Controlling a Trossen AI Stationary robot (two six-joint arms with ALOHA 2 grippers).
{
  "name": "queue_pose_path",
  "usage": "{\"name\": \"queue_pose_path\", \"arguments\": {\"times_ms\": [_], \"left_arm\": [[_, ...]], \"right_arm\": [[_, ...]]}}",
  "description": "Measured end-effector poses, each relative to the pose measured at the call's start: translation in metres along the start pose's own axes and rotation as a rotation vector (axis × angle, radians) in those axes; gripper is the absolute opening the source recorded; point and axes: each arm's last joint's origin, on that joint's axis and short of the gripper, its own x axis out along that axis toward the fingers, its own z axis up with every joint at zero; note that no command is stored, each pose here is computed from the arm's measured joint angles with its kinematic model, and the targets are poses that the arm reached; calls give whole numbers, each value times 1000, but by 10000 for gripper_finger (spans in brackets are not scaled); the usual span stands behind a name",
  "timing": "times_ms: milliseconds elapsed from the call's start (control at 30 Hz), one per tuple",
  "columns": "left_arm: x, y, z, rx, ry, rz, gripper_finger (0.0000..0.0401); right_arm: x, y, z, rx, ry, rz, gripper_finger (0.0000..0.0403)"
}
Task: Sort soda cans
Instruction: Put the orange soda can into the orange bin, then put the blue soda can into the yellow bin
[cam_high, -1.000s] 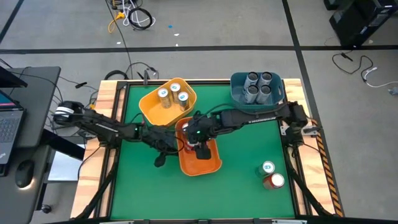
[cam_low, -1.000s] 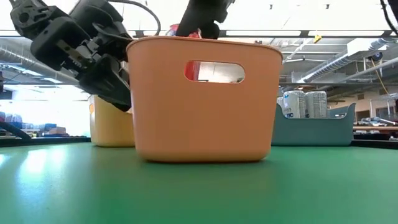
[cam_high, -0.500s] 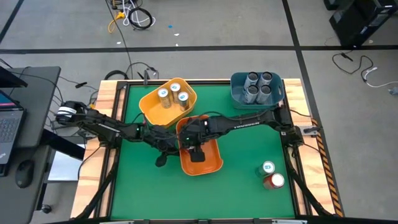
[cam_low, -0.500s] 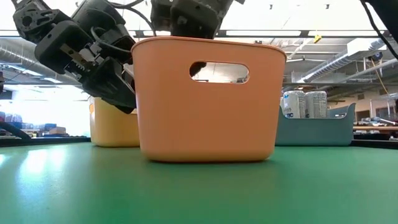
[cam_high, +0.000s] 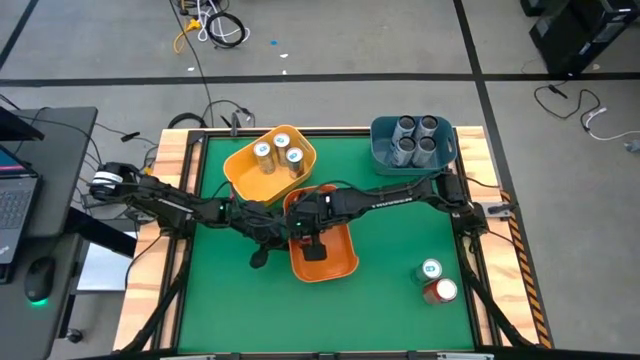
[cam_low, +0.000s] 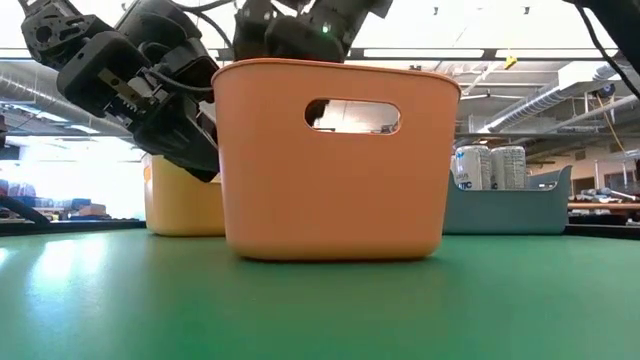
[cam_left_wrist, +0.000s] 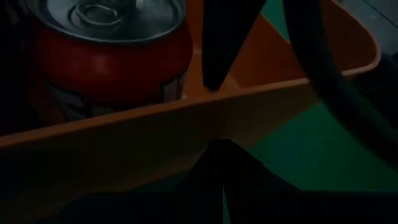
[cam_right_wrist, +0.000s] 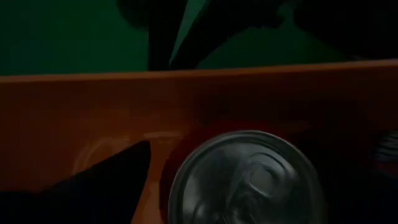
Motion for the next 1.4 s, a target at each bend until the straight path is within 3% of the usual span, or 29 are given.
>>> {"name": "queue_pose_path", "arguments": {"times_ms": [200,500,633,833,1000,1167,1400], "left_arm": [[0,0,1,-3,-5,-1,0],[1,-1,7,19,7,-23,0],[1,-1,10,20,32,-22,0],[1,1,12,23,20,-15,0],[0,2,14,-1,11,-13,0],[0,0,13,-31,19,-53,0],[-18,-7,20,-31,12,-88,0]], "right_arm": [[-31,1,6,-20,-63,-1,380],[-115,3,0,10,-129,-27,374],[-154,10,-20,109,-42,-94,364],[-183,37,-58,296,233,-102,329],[-191,68,-74,429,379,-69,312],[-194,99,-84,527,429,-16,317],[-199,113,-119,602,512,-41,320]]}}
